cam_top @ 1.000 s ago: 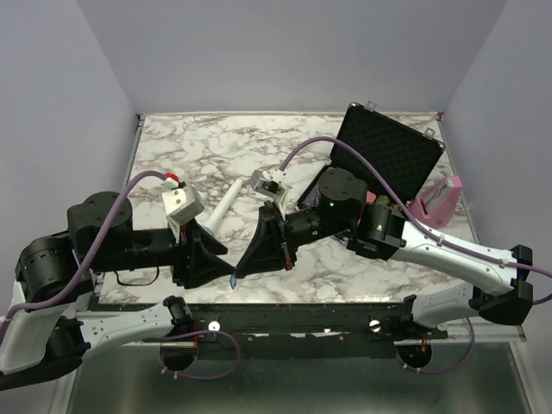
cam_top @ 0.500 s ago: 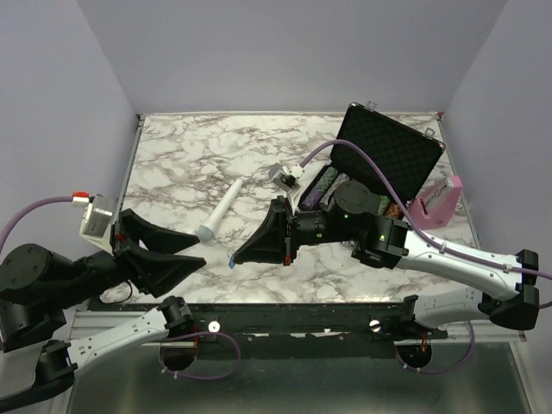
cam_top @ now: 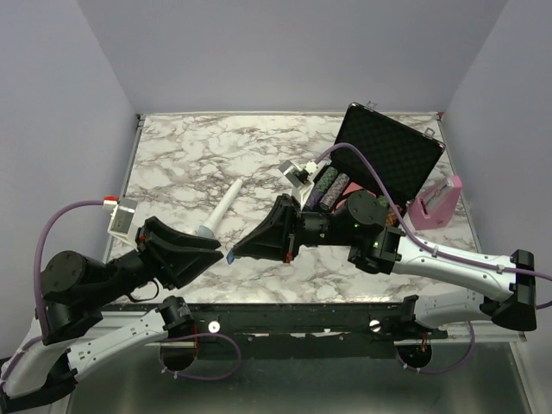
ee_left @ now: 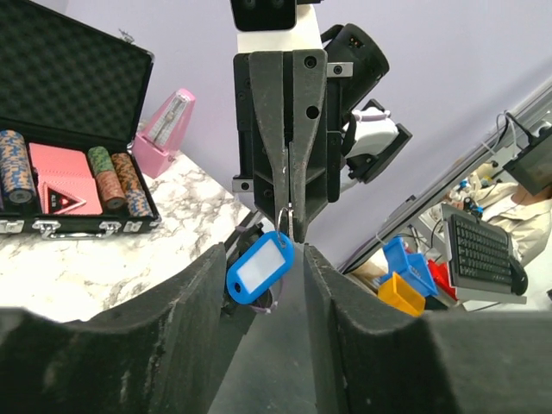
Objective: Remove the keys from the keyring
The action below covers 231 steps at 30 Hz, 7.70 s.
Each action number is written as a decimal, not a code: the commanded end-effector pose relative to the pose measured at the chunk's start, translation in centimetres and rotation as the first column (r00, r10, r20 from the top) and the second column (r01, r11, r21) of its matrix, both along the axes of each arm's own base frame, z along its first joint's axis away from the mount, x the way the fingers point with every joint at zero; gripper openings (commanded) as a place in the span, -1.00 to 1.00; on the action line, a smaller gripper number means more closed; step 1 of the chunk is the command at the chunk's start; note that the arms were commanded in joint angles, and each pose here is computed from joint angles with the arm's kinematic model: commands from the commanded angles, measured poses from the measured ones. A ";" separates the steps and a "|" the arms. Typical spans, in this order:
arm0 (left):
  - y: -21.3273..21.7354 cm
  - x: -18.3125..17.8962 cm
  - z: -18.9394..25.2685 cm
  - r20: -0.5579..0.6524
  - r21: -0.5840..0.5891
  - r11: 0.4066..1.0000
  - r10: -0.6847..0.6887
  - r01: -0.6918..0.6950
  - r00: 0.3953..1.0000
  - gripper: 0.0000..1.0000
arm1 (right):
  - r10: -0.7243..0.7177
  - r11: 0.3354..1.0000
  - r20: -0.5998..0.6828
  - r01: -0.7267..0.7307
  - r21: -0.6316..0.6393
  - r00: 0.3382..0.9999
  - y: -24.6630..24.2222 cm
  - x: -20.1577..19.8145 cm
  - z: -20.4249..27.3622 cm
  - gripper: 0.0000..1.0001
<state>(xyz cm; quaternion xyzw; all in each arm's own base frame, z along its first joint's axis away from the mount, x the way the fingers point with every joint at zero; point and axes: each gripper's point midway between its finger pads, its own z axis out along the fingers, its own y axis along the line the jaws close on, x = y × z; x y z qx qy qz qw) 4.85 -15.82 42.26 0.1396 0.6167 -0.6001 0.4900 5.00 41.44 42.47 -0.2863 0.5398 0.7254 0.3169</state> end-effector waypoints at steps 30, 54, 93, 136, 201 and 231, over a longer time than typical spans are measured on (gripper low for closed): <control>-1.7 0.5 1.3 -0.007 -0.059 0.998 -0.030 0.030 1.000 -0.94 | 0.061 0.996 0.000 -0.061 0.063 0.998 0.6 -0.9 1.2 -0.99; -1.7 -1.8 1.5 0.066 0.183 0.972 -0.159 0.145 0.985 -1.00 | 0.153 0.985 0.070 -0.146 -0.094 0.986 1.8 -1.8 1.1 -0.99; -3.9 -3.6 -2.6 -0.018 0.498 0.788 -0.407 0.361 0.913 -1.00 | 0.355 0.886 0.051 -0.318 -0.339 0.934 2.8 -3.6 -3.3 -0.99; 0.4 2.0 -0.4 0.069 0.497 0.866 0.019 -0.051 0.997 0.42 | 0.191 0.932 0.032 -0.172 -0.318 0.981 2.2 -1.9 -5.4 -0.99; -1.9 -1.7 0.0 -0.035 0.070 0.987 -0.142 0.144 0.989 -1.00 | 0.129 0.991 0.086 -0.132 0.021 0.988 2.3 -1.4 1.1 -0.99; -2.5 -1.9 -2.4 0.012 0.436 0.874 -0.243 0.214 0.970 -1.00 | 0.271 0.924 0.118 -0.224 -0.310 0.955 4.3 -1.8 -3.1 -0.99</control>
